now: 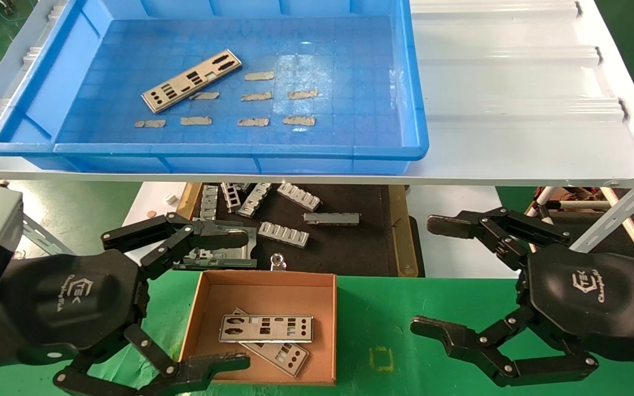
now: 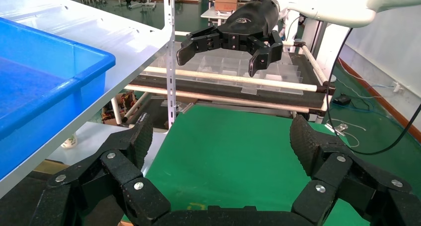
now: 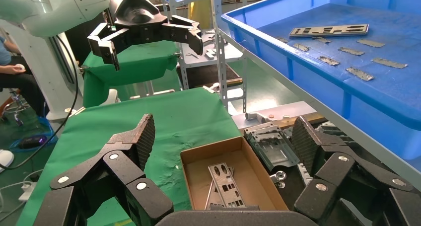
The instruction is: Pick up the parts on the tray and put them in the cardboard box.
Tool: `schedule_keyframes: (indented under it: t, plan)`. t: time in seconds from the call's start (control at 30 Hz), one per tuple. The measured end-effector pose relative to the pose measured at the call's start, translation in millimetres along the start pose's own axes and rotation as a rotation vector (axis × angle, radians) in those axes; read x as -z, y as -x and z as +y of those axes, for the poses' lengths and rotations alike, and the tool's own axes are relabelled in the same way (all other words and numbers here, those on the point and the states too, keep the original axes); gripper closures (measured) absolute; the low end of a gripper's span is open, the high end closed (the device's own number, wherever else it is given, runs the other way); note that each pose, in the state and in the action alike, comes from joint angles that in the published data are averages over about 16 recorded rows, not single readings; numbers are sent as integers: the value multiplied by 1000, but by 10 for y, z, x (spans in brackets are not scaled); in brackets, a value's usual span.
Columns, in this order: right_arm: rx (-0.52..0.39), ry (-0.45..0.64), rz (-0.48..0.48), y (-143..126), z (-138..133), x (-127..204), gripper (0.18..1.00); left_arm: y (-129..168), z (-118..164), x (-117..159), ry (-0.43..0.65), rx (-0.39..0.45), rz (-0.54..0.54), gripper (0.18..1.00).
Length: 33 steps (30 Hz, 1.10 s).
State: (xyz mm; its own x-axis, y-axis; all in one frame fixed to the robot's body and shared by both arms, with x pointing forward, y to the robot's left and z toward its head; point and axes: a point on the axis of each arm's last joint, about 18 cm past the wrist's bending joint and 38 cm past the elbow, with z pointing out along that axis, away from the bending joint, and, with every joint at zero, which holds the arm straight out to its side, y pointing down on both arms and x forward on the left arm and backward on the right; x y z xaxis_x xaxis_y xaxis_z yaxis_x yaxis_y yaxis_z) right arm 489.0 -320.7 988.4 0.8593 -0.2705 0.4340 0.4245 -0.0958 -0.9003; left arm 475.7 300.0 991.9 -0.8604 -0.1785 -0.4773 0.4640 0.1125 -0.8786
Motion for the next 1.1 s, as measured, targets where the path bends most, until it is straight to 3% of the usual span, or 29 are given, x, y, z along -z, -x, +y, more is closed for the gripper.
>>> schedule_keyframes:
  t: [0.73,0.93,1.1]
  plan:
    - [0,0,0,0,0,0,181,51,-10,7,-5,-1,-23,184]
    - [0,0,0,0,0,0,199,269,-67,22,-20,-6,-107,184]
    - [0,0,0,0,0,0,234,620,-153,32,-33,-26,-218,184]
